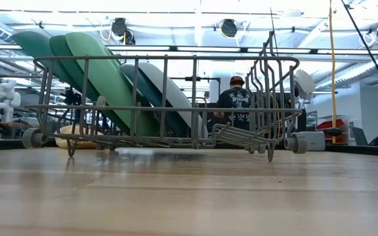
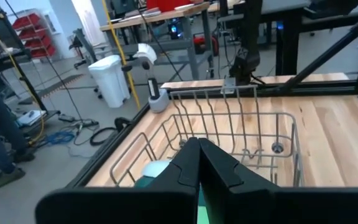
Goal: Sort dishes
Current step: Adjust the dishwasher rack
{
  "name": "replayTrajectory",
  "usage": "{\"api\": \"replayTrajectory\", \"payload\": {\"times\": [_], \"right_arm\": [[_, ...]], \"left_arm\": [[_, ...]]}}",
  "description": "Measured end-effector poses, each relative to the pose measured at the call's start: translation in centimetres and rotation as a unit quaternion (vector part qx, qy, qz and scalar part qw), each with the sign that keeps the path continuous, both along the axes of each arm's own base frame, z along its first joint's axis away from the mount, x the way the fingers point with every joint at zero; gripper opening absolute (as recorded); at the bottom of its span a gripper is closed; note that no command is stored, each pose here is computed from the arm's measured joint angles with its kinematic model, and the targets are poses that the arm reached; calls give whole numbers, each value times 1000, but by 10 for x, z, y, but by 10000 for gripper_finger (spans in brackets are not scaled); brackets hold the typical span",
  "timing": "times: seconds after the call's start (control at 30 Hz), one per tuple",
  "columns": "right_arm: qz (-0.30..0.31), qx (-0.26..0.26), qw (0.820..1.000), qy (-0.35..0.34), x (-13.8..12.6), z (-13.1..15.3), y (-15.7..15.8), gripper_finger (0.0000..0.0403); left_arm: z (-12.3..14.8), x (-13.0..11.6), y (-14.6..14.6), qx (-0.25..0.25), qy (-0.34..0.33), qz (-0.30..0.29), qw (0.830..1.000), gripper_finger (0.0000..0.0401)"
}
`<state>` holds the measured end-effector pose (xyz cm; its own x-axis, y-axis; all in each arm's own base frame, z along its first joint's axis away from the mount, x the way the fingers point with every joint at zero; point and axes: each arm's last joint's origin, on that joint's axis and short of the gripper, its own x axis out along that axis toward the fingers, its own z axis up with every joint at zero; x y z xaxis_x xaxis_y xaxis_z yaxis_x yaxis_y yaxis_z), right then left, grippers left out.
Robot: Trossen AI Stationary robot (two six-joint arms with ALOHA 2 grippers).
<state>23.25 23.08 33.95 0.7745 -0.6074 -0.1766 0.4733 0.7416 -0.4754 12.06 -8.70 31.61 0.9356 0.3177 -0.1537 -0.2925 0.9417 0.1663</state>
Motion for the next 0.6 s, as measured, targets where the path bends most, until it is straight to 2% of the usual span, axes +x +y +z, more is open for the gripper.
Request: {"api": "replayTrajectory", "payload": {"times": [0.33, 0.5, 0.6], "right_arm": [[-22, 54, 997, -46, -22, -61, -15, 0], [-9, 73, 994, -82, -41, -82, -20, 0], [15, 67, 992, -105, -56, -88, -21, 0]], "left_arm": [[-20, -10, 5, -6, -7, -10, 1000, 8], [-22, -17, 9, -13, -13, -19, 1000, 8], [-20, -22, 10, -14, -17, -29, 999, 8]]}}
